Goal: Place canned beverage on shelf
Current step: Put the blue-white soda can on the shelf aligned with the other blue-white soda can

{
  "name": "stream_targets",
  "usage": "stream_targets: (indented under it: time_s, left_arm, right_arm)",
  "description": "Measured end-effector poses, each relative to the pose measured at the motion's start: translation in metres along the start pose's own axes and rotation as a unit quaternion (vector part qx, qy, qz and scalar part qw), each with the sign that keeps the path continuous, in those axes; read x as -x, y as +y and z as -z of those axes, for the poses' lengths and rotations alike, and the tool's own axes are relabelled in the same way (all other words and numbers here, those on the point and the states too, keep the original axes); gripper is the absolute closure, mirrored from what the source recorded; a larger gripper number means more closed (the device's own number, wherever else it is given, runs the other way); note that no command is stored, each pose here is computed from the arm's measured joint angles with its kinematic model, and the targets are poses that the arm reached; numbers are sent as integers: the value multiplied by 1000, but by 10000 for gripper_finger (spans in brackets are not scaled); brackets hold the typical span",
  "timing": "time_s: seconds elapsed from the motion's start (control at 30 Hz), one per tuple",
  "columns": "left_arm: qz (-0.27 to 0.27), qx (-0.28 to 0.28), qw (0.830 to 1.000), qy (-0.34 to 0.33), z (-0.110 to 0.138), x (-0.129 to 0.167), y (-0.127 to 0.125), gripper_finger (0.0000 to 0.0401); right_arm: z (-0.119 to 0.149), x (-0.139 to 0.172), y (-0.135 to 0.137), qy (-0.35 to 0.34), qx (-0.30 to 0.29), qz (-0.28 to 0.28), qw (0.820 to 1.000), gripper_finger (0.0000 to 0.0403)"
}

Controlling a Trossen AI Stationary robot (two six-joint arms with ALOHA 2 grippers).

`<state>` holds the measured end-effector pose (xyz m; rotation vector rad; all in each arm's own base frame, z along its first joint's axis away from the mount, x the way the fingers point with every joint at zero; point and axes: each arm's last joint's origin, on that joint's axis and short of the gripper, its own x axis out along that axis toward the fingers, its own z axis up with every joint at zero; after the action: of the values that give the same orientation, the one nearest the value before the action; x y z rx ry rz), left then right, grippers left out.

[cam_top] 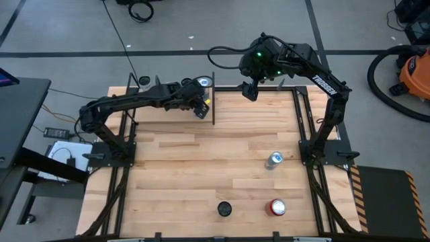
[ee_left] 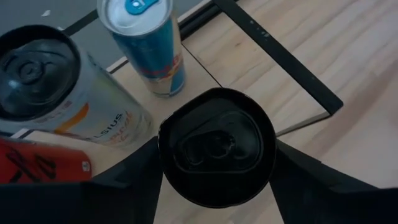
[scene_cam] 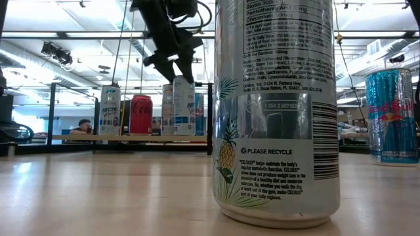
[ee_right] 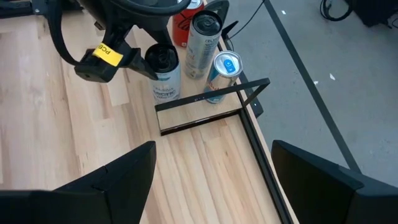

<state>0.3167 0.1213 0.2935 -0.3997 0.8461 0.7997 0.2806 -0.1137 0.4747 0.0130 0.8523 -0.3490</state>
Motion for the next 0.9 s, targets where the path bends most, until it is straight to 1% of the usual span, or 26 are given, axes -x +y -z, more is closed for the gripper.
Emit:
stream_targets:
  time_s: [0.2,0.47,0.57,0.67,0.77,0.9]
  left_arm:
    - [14,-24,999,32,-1,3,7,152]
    - [3,-93,992,86,-4,21,12,153]
    - [-1,-111,989,95,-9,31,15,152]
    - [-15,-118,985,123,-8,39,20,152]
    - [-21,-117,984,131,-11,45,25,151]
    - [-33,-115,981,150,-9,56,35,151]
  right_arm:
    - [0,0,0,0,0,0,1000,76]
    - [0,-2,0,2,0,0,1000,76]
    - [2,-11,1,15,1,-2,1000,76]
    - [7,-25,2,41,4,-6,999,76]
    - [12,-40,4,63,15,-9,998,76]
    - [14,-47,3,71,14,-8,997,76]
